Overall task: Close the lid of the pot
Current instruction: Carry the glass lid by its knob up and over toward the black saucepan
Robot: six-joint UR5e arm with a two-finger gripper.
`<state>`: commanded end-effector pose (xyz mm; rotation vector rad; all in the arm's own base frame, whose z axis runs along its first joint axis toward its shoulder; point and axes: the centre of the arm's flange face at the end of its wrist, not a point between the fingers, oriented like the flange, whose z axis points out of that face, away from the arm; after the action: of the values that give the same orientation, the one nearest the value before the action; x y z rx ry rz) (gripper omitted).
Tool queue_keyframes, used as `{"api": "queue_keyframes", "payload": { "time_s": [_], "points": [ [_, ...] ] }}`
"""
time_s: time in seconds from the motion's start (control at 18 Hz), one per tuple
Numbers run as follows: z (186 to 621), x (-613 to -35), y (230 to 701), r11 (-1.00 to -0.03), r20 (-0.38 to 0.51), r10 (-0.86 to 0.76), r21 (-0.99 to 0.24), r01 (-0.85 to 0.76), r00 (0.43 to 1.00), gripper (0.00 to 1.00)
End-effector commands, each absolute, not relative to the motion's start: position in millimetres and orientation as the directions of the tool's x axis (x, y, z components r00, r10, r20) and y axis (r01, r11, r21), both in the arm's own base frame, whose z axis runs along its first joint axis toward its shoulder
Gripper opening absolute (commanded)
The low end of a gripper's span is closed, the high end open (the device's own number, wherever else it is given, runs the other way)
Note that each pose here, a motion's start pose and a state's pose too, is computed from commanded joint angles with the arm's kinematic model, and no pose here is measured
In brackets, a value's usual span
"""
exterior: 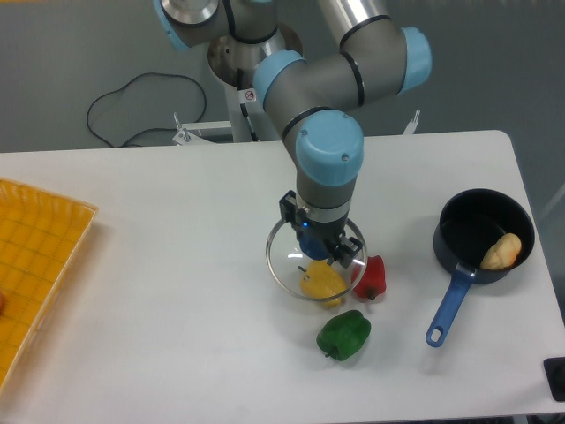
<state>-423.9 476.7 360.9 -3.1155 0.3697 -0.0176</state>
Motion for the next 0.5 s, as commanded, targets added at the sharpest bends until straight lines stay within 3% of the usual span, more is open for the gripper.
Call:
{"api": "queue_keyframes", "payload": {
  "time_s": [0.5],
  "points": [
    [374.5, -465.2, 430.6, -0.971, -0.006, -0.237, -0.008, -0.237, 0.972, 0.56]
  ]
}}
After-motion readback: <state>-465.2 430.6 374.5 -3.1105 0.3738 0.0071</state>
